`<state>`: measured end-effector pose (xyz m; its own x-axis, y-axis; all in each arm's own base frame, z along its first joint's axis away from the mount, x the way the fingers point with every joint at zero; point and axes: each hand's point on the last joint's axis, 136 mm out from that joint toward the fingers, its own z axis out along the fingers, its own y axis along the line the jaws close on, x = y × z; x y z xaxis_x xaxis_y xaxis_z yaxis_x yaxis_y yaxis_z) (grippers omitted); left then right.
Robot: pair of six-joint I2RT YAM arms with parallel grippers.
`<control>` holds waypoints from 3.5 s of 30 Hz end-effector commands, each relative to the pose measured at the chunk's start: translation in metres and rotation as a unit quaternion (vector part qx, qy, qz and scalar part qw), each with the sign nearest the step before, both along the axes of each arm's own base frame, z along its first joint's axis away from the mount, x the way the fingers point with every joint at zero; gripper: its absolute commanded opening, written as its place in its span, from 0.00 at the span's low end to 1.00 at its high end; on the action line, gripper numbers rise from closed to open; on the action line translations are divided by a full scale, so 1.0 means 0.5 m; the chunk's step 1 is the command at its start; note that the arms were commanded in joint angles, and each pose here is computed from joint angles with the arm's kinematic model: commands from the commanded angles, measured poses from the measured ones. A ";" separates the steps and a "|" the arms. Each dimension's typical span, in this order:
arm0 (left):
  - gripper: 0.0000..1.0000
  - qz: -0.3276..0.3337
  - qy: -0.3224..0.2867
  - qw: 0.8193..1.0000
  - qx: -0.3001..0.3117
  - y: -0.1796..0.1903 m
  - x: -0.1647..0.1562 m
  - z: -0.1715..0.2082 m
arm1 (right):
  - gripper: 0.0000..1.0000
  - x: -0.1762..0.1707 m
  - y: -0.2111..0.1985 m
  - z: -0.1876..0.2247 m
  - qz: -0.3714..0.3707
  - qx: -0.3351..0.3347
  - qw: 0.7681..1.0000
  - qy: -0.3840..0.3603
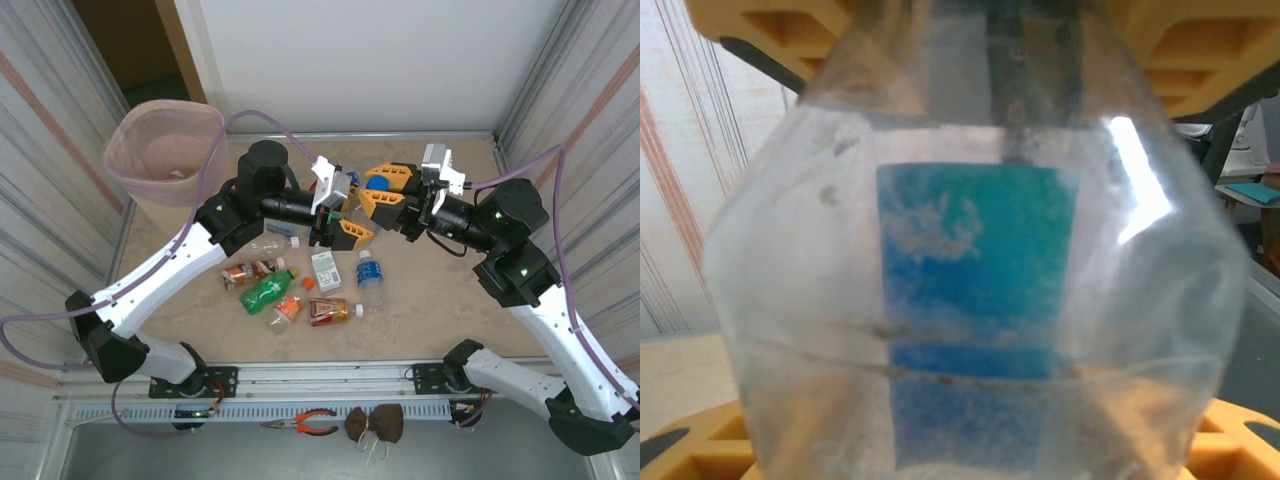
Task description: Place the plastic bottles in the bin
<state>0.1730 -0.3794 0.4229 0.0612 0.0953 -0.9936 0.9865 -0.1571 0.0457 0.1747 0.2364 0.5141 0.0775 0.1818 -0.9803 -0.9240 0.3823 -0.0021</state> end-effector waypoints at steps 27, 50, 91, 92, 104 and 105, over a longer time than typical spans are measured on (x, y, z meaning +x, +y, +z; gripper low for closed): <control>0.53 0.479 0.033 0.874 0.078 0.409 0.337 0.072 | 0.72 0.016 -0.072 -0.022 -0.122 -0.043 0.991 -0.026; 0.47 0.795 0.420 0.416 -0.135 0.846 0.562 -0.112 | 0.73 0.029 -0.072 -0.034 -0.136 -0.058 0.989 -0.029; 0.80 0.677 0.656 0.266 -0.204 0.799 0.693 -0.363 | 0.73 0.036 -0.105 -0.073 -0.178 -0.078 0.981 0.011; 0.80 0.675 0.653 0.273 -0.208 0.798 0.691 -0.348 | 0.73 0.037 -0.104 -0.073 -0.176 -0.078 0.981 0.012; 0.79 0.667 0.604 0.368 -0.235 0.789 0.642 -0.191 | 0.72 0.103 -0.095 -0.157 -0.216 -0.122 0.962 0.112; 0.79 0.668 0.590 0.388 -0.234 0.789 0.639 -0.175 | 0.72 0.111 -0.095 -0.169 -0.222 -0.127 0.958 0.127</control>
